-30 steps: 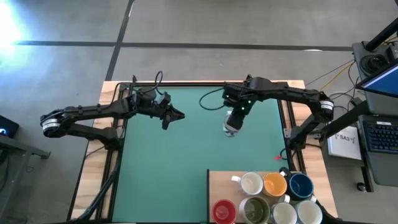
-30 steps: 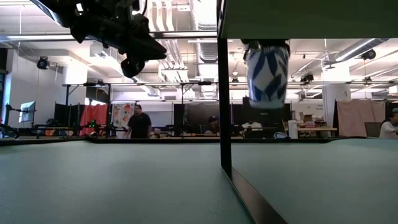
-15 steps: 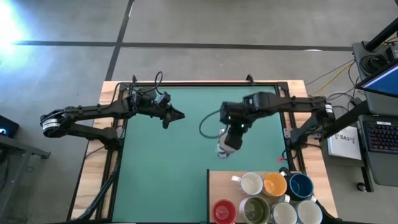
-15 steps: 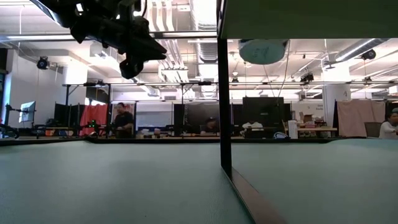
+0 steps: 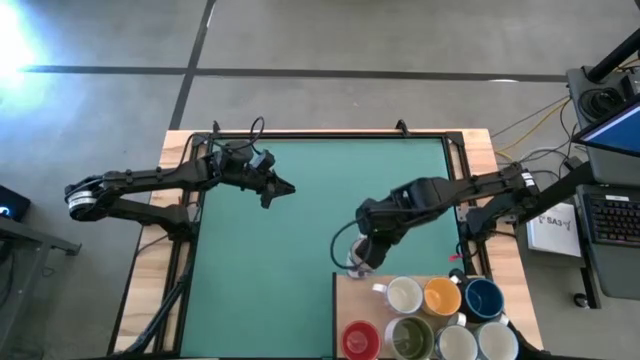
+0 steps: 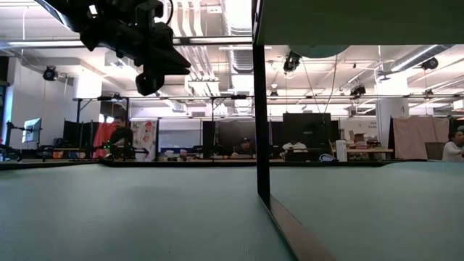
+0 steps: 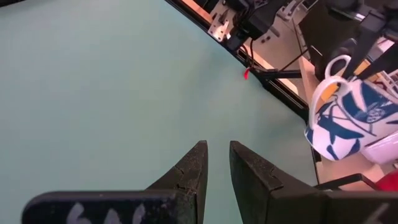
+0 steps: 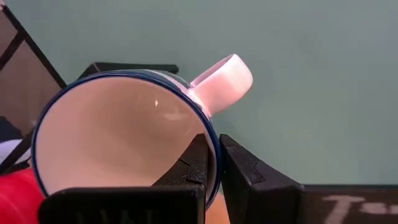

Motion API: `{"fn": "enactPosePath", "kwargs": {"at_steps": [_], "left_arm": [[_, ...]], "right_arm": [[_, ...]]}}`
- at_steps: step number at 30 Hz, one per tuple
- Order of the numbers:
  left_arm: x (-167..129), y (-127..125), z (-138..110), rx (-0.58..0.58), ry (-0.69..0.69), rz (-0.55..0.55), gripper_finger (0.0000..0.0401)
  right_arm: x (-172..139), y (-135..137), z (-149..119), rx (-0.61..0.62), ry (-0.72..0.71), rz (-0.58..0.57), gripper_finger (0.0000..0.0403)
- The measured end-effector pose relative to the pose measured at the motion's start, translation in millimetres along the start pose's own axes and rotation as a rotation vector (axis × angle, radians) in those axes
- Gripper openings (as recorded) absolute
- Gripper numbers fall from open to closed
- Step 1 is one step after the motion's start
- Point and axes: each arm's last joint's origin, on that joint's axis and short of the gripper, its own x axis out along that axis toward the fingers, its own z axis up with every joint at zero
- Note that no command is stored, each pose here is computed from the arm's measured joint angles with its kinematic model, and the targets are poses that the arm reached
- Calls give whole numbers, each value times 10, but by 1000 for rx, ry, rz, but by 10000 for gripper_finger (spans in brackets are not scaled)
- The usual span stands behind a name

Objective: Place coffee mugs
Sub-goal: Put the blue mug on the shelf

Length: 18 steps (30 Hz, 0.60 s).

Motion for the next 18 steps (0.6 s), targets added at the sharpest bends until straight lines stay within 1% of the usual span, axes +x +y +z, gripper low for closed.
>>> {"fn": "enactPosePath", "kwargs": {"at_steps": [5, 8, 18], "left_arm": [[-18, -14, 8, 12, -8, -9, 49], [-34, -26, 16, 16, -15, -17, 49], [-75, -51, 28, 23, -28, -27, 49]], "right_arm": [[48, 76, -58, 27, -18, -16, 13], [55, 120, -73, 28, -26, 11, 13], [70, 160, -113, 24, -35, 14, 13]]}}
